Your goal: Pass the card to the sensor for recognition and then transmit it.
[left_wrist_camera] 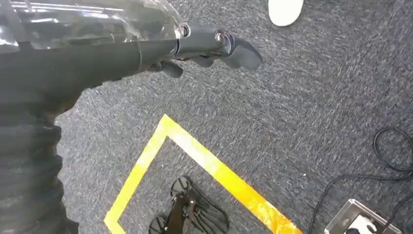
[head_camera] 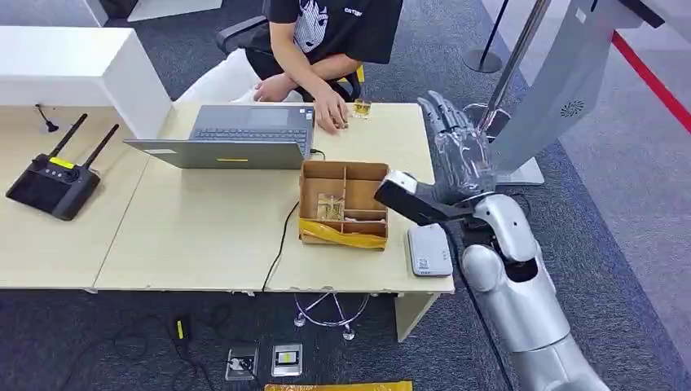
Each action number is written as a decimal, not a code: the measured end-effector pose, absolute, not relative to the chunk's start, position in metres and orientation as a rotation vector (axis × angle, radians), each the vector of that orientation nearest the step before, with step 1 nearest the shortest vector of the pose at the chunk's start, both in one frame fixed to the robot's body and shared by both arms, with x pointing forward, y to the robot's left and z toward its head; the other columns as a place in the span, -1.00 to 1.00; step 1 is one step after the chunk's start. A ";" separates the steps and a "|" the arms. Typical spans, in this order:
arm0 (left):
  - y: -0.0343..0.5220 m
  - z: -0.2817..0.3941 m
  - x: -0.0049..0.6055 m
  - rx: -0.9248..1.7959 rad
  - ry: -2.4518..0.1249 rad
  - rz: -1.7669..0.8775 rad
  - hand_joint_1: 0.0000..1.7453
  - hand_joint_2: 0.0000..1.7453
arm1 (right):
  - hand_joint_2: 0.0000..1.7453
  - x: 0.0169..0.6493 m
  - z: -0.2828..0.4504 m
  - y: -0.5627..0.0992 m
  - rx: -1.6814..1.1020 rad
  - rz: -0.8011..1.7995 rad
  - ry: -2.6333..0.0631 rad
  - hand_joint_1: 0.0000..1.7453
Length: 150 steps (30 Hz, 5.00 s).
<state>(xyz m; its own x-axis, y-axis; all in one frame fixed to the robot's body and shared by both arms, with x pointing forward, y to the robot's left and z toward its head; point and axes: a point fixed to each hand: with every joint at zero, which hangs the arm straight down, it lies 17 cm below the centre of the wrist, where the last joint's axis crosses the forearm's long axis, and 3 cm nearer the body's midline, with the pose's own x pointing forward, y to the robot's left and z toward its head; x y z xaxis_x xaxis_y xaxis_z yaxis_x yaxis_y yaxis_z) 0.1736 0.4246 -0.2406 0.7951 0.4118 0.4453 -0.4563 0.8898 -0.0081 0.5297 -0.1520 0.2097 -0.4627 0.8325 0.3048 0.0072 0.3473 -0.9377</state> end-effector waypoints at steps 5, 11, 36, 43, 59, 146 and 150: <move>0.423 -0.241 0.174 0.092 -0.445 0.467 -1.00 1.00 | 1.00 0.539 0.186 -0.146 -0.734 1.266 -1.717 -1.00; 0.424 -0.241 0.172 0.090 -0.432 0.478 -1.00 1.00 | 1.00 0.542 0.158 -0.153 -0.716 1.286 -1.648 -1.00; 0.425 -0.241 0.172 0.086 -0.429 0.494 -1.00 1.00 | 1.00 0.537 0.109 -0.152 -0.632 1.312 -1.527 -1.00; 0.426 -0.241 0.171 0.087 -0.428 0.501 -1.00 1.00 | 1.00 0.526 0.098 -0.149 -0.588 1.273 -1.500 -1.00; 0.425 -0.241 0.172 0.080 -0.430 0.502 -1.00 1.00 | 1.00 0.514 0.117 -0.137 -0.560 1.233 -1.557 -1.00; 0.430 -0.242 0.170 0.096 -0.427 0.544 -1.00 1.00 | 1.00 0.512 0.034 -0.116 -0.604 1.386 -1.425 -1.00; 0.430 -0.242 0.170 0.096 -0.427 0.544 -1.00 1.00 | 1.00 0.512 0.035 -0.116 -0.602 1.387 -1.427 -1.00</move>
<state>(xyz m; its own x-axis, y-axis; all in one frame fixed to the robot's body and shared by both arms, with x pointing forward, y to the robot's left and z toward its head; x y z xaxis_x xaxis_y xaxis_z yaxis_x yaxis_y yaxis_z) 0.1702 0.4296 -0.2415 0.7704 0.4812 0.4182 -0.5204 0.8536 -0.0233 0.5117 -0.1157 0.0346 -0.3619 0.8785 0.3120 -0.2872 0.2134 -0.9338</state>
